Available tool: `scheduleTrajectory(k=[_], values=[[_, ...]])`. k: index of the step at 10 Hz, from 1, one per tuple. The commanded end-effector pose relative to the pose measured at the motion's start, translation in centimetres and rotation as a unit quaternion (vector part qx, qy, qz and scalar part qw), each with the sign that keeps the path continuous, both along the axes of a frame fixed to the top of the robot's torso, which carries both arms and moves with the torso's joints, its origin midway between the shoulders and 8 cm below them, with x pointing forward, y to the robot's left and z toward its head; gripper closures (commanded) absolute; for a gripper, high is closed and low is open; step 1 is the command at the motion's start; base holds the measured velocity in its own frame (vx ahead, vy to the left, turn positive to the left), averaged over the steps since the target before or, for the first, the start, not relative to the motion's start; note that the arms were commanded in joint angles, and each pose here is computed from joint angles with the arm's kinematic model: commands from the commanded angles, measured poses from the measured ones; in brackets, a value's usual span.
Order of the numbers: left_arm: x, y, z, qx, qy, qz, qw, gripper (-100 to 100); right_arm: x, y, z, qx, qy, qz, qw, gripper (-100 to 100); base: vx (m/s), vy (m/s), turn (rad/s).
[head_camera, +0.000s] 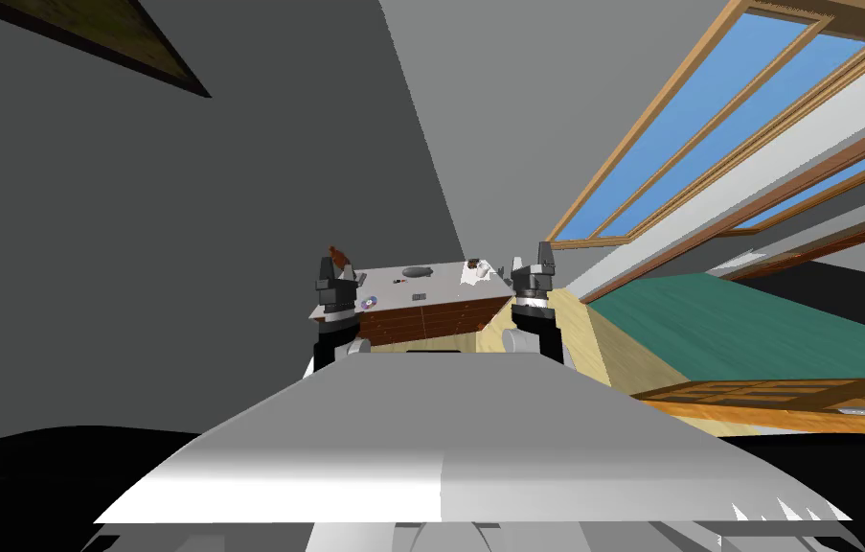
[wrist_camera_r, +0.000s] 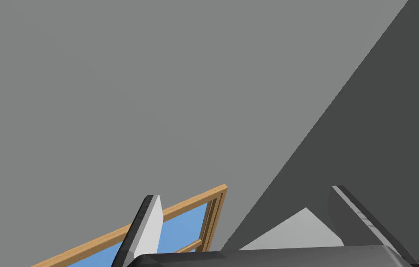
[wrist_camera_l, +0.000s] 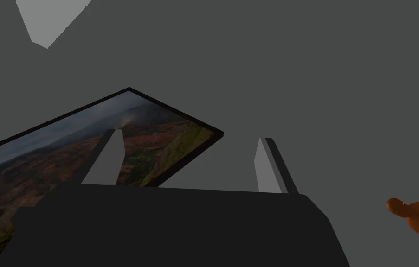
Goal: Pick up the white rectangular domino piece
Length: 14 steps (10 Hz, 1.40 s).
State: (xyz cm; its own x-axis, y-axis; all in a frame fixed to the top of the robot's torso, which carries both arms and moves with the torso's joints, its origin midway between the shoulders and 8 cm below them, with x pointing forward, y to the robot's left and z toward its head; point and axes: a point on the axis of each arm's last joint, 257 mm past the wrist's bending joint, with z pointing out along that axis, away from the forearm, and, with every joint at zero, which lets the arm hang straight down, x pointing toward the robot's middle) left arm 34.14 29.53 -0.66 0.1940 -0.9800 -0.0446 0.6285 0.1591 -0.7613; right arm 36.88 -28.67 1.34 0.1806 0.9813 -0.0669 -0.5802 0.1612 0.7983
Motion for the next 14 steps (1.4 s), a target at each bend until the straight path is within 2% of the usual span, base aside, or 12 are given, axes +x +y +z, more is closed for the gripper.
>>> scheduleTrajectory(k=[1, 6, 7, 8, 9, 10, 11, 13, 14], values=[[1.0, 0.2, -1.0, 0.013, 0.023, -0.004, 0.9996, -100, 0.0, 0.0, 0.0, 0.000, 0.000, 0.000, 1.0000, 0, -0.007, -0.013, -0.063], [3.9, 1.5, -4.2, 0.037, 0.093, -0.001, 0.9950, -100, 0.0, 0.0, 0.0, 0.000, 0.000, 0.000, 1.0000, 0, -0.013, -0.026, -0.065], [4.0, 1.6, -4.3, 0.037, 0.096, -0.001, 0.9947, -100, 0.0, 0.0, 0.0, 0.000, 0.000, 0.000, 1.0000, 0, -0.009, -0.014, -0.040], [4.9, 2.2, -5.4, 0.042, 0.118, 0.002, 0.9921, -100, 0.0, 0.0, 0.0, 0.000, 0.000, 0.000, 1.0000, 0, -0.013, -0.022, -0.082], [4.9, 2.2, -5.5, 0.041, 0.120, 0.003, 0.9919, -100, 0.0, 0.0, 0.0, 0.000, 0.000, 0.000, 1.0000, 0, -0.009, -0.020, -0.043], [5.8, 2.9, -6.5, 0.046, 0.141, 0.007, 0.9890, -100, 0.0, 0.0, 0.0, 0.000, 0.000, 0.000, 1.0000, 0, -0.011, -0.023, -0.089], [5.8, 3.0, -6.7, 0.046, 0.145, 0.008, 0.9884, -100, 0.0, 0.0, 0.0, 0.000, 0.000, 0.000, 1.0000, 0, -0.008, -0.018, -0.035], [6.7, 3.9, -8.0, 0.049, 0.172, 0.014, 0.9839, -100, 0.0, 0.0, 0.0, 0.000, 0.000, 0.000, 1.0000, 0, -0.013, -0.027, -0.062], [7.5, 4.8, -8.9, 0.052, 0.190, 0.021, 0.9802, -100, 0.0, 0.0, 0.0, 0.000, 0.000, 0.000, 1.0000, 0, -0.015, -0.032, -0.106]])
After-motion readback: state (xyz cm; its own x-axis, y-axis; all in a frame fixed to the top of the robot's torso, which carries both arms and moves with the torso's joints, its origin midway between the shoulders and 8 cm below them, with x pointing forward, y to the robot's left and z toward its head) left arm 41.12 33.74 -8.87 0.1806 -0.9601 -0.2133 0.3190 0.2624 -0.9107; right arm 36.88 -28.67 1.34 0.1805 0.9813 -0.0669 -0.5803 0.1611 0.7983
